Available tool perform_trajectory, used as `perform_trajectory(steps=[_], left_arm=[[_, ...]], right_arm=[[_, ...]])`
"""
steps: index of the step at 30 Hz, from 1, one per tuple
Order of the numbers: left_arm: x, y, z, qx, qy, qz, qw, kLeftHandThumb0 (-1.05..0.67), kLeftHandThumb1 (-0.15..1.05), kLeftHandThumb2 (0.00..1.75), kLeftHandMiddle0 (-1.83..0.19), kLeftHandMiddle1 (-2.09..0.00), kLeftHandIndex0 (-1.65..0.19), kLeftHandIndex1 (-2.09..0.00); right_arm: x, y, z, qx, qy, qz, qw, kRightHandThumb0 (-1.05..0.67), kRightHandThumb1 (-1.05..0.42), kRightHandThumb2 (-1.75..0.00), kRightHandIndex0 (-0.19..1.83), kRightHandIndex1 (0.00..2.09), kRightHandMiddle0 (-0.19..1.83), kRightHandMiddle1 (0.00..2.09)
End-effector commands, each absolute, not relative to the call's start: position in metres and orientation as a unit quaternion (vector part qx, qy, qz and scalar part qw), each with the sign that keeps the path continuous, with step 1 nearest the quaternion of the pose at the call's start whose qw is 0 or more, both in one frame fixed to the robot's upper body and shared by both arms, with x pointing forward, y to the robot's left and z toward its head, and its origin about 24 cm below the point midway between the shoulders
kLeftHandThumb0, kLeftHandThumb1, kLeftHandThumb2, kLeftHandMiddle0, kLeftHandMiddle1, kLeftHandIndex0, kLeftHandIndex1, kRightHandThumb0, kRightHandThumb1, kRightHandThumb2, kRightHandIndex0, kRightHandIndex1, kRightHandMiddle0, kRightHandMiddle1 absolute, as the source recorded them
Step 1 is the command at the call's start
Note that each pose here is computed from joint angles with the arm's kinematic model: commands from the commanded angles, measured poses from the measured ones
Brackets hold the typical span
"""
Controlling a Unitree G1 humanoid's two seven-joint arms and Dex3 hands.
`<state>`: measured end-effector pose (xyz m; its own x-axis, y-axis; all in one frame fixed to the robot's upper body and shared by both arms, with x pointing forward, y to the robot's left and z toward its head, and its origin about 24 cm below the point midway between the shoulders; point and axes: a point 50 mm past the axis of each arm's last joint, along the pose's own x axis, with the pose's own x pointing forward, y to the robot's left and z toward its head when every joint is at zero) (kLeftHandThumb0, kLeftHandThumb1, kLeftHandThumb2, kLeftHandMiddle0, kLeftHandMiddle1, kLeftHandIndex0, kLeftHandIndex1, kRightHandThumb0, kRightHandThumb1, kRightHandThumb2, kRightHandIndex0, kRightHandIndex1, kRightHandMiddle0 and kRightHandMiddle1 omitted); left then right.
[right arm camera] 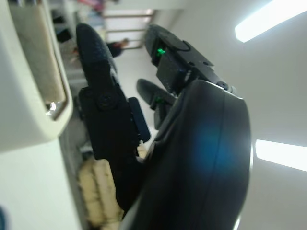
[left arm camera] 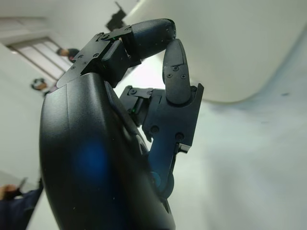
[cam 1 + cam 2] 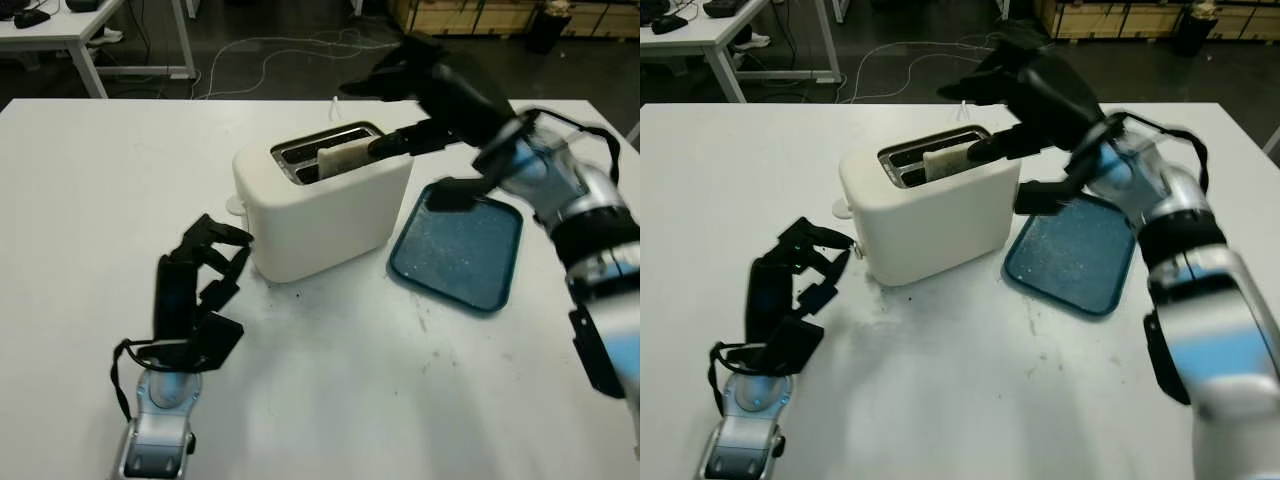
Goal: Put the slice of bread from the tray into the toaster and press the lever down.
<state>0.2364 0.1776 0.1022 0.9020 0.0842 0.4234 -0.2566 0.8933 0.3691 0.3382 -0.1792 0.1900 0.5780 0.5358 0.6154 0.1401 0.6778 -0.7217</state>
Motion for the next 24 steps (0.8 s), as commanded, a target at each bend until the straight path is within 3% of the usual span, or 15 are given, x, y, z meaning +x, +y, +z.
perform_trajectory(steps=[1,5,9,12,16,18,24], left_arm=[[0.239,0.185,0.123,0.251,-0.251,0.1,0.929,-0.29,0.92,0.42,-0.67,-1.75,-0.56,-1.25],[0.243,0.198,0.148,0.288,-0.293,0.107,0.905,-0.32,0.92,0.32,-0.77,-1.75,-0.57,-1.17],[0.248,0.208,0.17,0.315,-0.328,0.092,0.886,-0.32,0.92,0.18,-0.77,-1.75,-0.61,-1.06],[0.254,0.214,0.187,0.341,-0.349,0.062,0.871,-0.29,0.91,0.06,-0.73,-1.72,-0.71,-0.92],[0.261,0.219,0.206,0.398,-0.357,0.003,0.845,-0.26,0.89,0.01,-0.79,-1.55,-0.87,-0.65],[0.265,0.219,0.214,0.434,-0.346,-0.018,0.832,-0.26,0.86,0.0,-0.87,-1.42,-1.01,-0.42],[0.288,0.218,0.216,0.505,-0.295,-0.087,0.806,-0.32,0.82,0.01,-0.91,-1.41,-1.2,-0.2]], right_arm=[[0.319,-0.192,0.165,-0.333,-0.427,0.119,0.832,-0.37,-0.88,-0.01,0.49,0.74,0.81,0.03],[0.293,-0.209,0.121,-0.278,-0.363,0.081,0.886,-0.33,-0.88,0.0,0.76,0.43,0.89,0.02],[0.273,-0.214,0.09,-0.224,-0.309,0.047,0.923,-0.37,-0.91,-0.02,0.89,0.35,0.95,0.02],[0.27,-0.211,0.073,-0.157,-0.254,0.058,0.952,-0.37,-0.92,-0.03,0.93,0.33,0.99,0.03],[0.272,-0.206,0.066,-0.143,-0.217,0.082,0.962,-0.39,-0.91,-0.02,0.96,0.31,1.01,0.03],[0.273,-0.204,0.066,-0.14,-0.212,0.088,0.963,-0.39,-0.91,-0.01,0.99,0.25,1.03,0.02],[0.274,-0.2,0.066,-0.139,-0.211,0.096,0.963,-0.39,-0.91,0.0,1.04,0.2,1.05,0.01]])
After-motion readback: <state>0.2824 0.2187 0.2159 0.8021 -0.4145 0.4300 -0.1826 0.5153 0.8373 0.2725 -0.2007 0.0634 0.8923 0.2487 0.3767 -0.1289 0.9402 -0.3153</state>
